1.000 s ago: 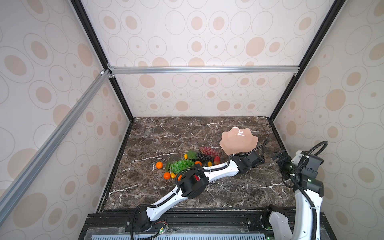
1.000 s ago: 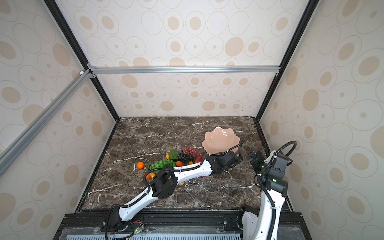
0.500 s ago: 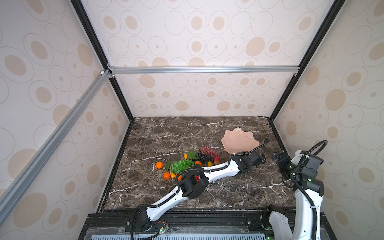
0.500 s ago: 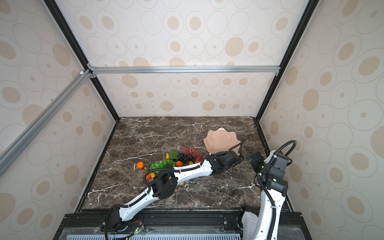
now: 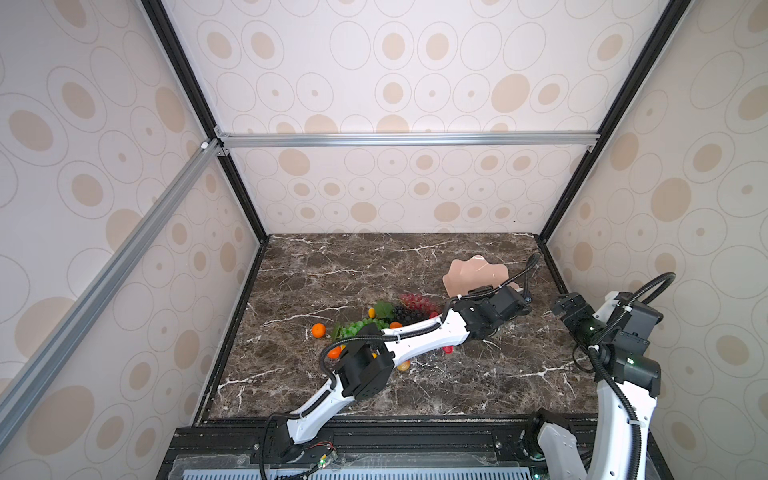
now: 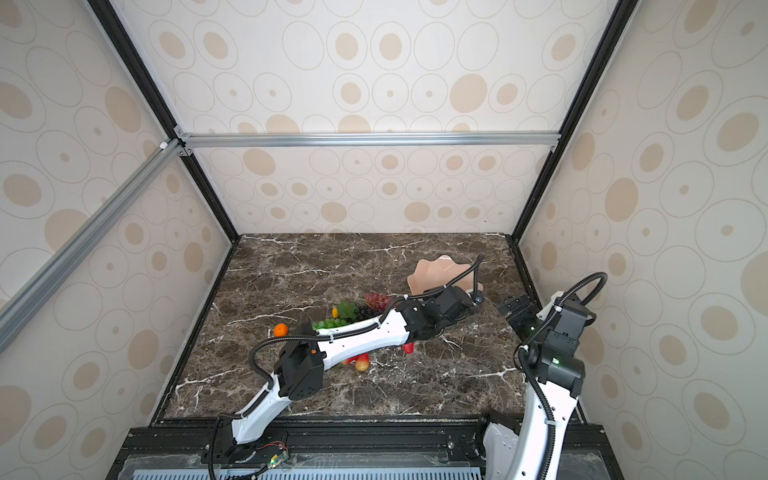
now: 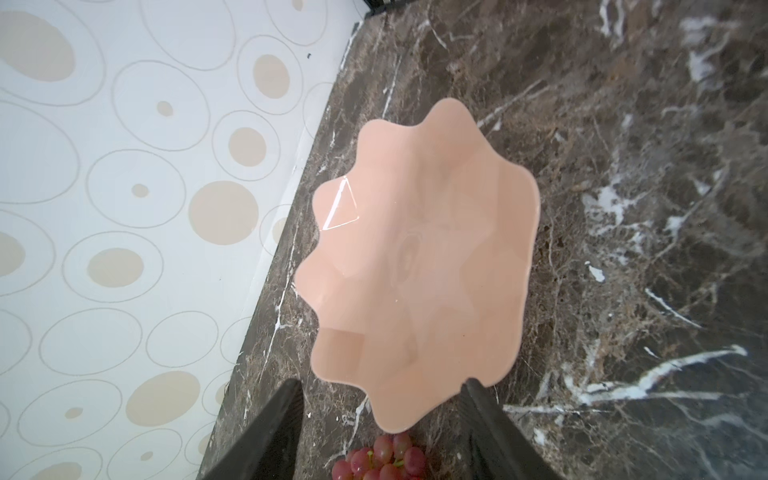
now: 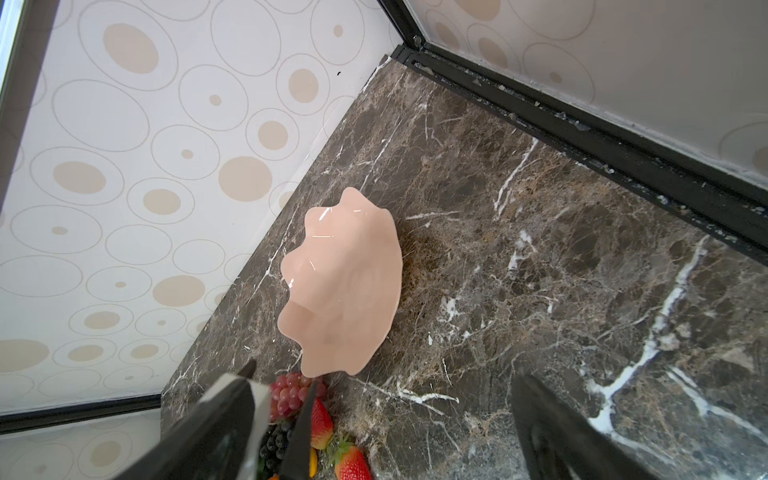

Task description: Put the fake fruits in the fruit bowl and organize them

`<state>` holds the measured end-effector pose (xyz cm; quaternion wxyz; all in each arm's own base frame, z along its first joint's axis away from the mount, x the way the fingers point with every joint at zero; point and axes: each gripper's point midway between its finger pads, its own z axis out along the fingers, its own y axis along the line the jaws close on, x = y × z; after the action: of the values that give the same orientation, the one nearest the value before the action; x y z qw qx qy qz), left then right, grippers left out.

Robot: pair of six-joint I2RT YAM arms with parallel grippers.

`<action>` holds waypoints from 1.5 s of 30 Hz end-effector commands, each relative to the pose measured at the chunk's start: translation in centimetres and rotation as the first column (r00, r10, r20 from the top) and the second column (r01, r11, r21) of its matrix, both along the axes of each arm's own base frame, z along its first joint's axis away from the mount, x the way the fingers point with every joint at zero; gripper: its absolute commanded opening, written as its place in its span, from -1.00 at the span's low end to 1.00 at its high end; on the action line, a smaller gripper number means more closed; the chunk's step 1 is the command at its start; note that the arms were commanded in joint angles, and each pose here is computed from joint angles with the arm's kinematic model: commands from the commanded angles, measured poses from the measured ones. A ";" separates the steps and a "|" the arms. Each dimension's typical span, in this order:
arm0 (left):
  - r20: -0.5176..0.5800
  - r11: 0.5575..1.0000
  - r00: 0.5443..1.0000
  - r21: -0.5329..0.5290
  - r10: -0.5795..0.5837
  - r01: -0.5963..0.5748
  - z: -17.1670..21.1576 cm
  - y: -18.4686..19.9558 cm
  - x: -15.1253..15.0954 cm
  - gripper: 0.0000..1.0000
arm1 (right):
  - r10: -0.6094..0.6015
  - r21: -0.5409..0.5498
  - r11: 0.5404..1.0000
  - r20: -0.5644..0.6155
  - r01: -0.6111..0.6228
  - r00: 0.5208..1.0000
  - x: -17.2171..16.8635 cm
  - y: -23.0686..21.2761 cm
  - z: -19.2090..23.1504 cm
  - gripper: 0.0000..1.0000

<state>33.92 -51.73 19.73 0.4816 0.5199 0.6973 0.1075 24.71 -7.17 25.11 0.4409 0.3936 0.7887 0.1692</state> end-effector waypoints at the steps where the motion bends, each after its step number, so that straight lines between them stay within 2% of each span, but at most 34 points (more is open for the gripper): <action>1: -0.001 0.996 1.000 -0.088 0.025 -0.025 2.7 1.3 -0.4 0.26 | 0.006 0.016 1.000 -0.016 -0.006 1.000 -0.1 0.2 -0.3 0.98; 7: -0.105 0.965 0.994 -0.256 0.037 -0.063 4.8 4.2 -0.3 0.36 | 0.081 0.081 0.994 -0.098 -0.073 0.992 1.3 1.2 -3.3 0.93; 10: -0.179 0.924 0.983 -0.370 0.029 -0.094 5.6 6.2 0.0 0.52 | 0.133 0.096 0.988 -0.158 -0.119 0.978 2.4 2.2 -5.1 0.93; 13: -0.242 0.876 0.970 -0.464 0.021 -0.134 6.1 8.5 0.2 0.79 | 0.188 0.127 0.978 -0.191 -0.166 0.963 3.9 3.5 -6.9 0.91; 16: -0.297 0.818 0.954 -0.542 0.030 -0.194 6.2 11.2 0.6 0.96 | 0.220 0.159 0.969 -0.221 -0.188 0.950 5.5 4.3 -8.9 0.86; 21: -0.358 0.689 0.933 -0.670 0.029 -0.278 6.8 16.0 0.3 0.96 | 0.235 0.183 0.964 -0.252 -0.193 0.939 8.1 4.3 -11.7 0.75; 25: -0.368 0.555 0.929 -0.780 -0.030 -0.291 7.8 19.0 -0.7 0.96 | 0.257 0.221 0.954 -0.250 -0.204 0.933 10.1 4.5 -13.5 0.63; 28: -0.373 0.500 0.927 -0.810 -0.036 -0.307 7.9 20.8 -1.0 0.96 | 0.261 0.246 0.948 -0.250 -0.200 0.932 11.3 4.5 -14.7 0.54; 30: -0.377 0.493 0.926 -0.810 -0.022 -0.318 7.7 21.4 -1.0 0.96 | 0.262 0.255 0.946 -0.251 -0.198 0.932 11.9 4.4 -15.3 0.46; 37: -0.400 0.510 0.917 -0.791 -0.011 -0.339 6.9 21.6 -0.9 0.96 | 0.278 0.300 0.934 -0.264 -0.195 0.924 13.2 4.8 -17.2 0.15; 45: -0.406 0.514 0.914 -0.789 -0.024 -0.337 6.8 21.2 -0.8 0.96 | 0.284 0.321 0.927 -0.260 -0.195 0.923 13.9 5.0 -18.0 -0.10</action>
<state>32.61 -30.28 25.25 0.5116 0.1736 0.7919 -0.2845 37.35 -2.34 6.29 0.2156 0.3792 0.8610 0.2616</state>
